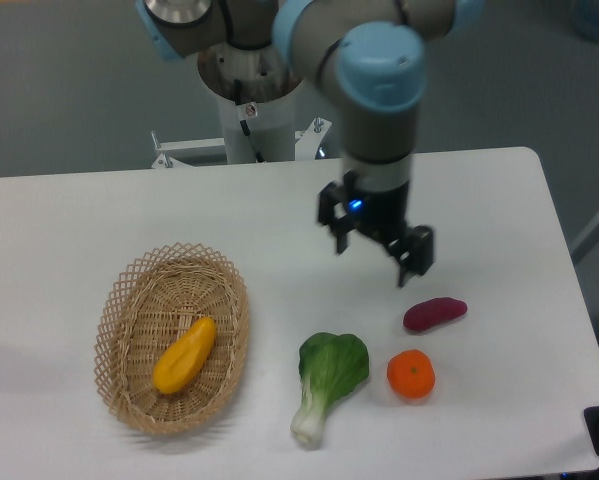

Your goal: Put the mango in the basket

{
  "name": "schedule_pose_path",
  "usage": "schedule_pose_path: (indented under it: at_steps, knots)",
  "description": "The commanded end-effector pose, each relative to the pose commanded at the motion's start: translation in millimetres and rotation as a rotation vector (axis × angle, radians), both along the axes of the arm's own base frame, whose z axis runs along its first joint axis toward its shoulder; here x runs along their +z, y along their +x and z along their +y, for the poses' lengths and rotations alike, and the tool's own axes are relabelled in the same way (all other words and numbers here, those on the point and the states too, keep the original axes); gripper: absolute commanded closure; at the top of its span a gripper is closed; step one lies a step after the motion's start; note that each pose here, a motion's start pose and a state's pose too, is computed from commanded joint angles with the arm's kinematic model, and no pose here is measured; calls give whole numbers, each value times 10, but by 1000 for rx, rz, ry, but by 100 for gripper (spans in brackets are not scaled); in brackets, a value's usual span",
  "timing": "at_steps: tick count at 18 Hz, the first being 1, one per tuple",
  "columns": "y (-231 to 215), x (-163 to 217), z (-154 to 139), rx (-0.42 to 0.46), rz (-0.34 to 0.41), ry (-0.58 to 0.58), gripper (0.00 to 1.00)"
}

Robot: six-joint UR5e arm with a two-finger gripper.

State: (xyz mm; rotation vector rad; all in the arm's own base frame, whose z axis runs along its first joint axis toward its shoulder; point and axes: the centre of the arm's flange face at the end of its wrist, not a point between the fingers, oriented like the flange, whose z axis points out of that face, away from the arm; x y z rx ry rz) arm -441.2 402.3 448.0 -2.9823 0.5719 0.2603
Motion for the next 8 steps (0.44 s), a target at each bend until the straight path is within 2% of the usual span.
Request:
schedule_pose_path:
  at_steps: [3,5,8]
  knots:
    - [-207,-10,-259,-55,27,-54,0]
    - [-319,17,-384,-34,30,-45,0]
    - [-350,38,-413,-27,38,-44,0]
